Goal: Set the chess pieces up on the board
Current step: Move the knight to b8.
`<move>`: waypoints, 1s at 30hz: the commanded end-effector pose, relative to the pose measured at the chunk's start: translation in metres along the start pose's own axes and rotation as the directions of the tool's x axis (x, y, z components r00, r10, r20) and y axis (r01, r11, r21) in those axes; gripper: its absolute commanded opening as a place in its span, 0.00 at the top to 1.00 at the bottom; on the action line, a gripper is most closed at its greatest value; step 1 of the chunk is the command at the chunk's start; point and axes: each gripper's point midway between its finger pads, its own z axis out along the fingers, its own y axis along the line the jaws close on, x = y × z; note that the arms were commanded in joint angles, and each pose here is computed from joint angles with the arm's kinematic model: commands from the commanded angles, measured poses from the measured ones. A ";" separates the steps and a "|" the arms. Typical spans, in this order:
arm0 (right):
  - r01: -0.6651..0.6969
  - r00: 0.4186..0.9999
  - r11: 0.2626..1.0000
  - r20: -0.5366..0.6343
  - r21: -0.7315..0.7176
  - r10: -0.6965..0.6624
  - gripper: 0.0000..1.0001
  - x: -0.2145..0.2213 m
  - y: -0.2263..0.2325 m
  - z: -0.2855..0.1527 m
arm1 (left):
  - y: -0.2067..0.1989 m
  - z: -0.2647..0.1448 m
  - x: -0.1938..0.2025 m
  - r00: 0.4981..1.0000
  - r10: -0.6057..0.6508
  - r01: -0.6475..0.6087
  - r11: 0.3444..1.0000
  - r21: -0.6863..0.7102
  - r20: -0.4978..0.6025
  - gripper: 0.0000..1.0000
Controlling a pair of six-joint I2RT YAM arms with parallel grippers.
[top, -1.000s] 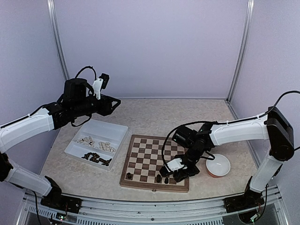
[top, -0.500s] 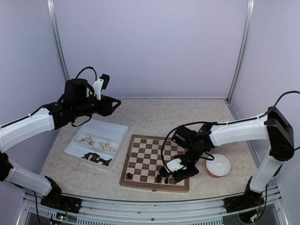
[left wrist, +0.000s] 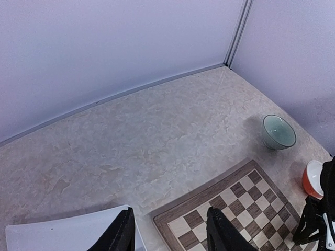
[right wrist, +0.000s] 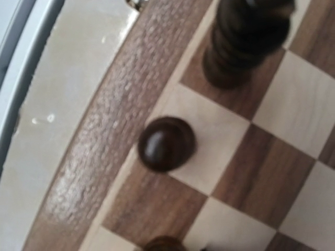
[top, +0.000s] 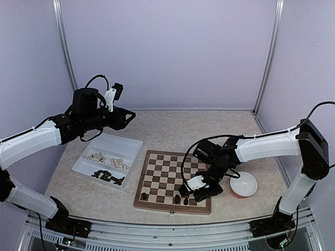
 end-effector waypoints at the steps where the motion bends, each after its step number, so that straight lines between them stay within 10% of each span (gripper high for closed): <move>1: -0.037 0.999 0.999 -0.039 -0.021 0.037 0.74 0.014 0.007 0.002 | -0.007 -0.001 -0.011 1.000 0.005 -0.006 1.000 0.026 0.022 0.53; 30: -0.028 1.000 0.995 -0.001 -0.095 0.028 0.79 -0.012 0.015 0.015 | -0.009 -0.003 -0.012 1.000 0.006 -0.007 0.999 0.035 0.024 0.53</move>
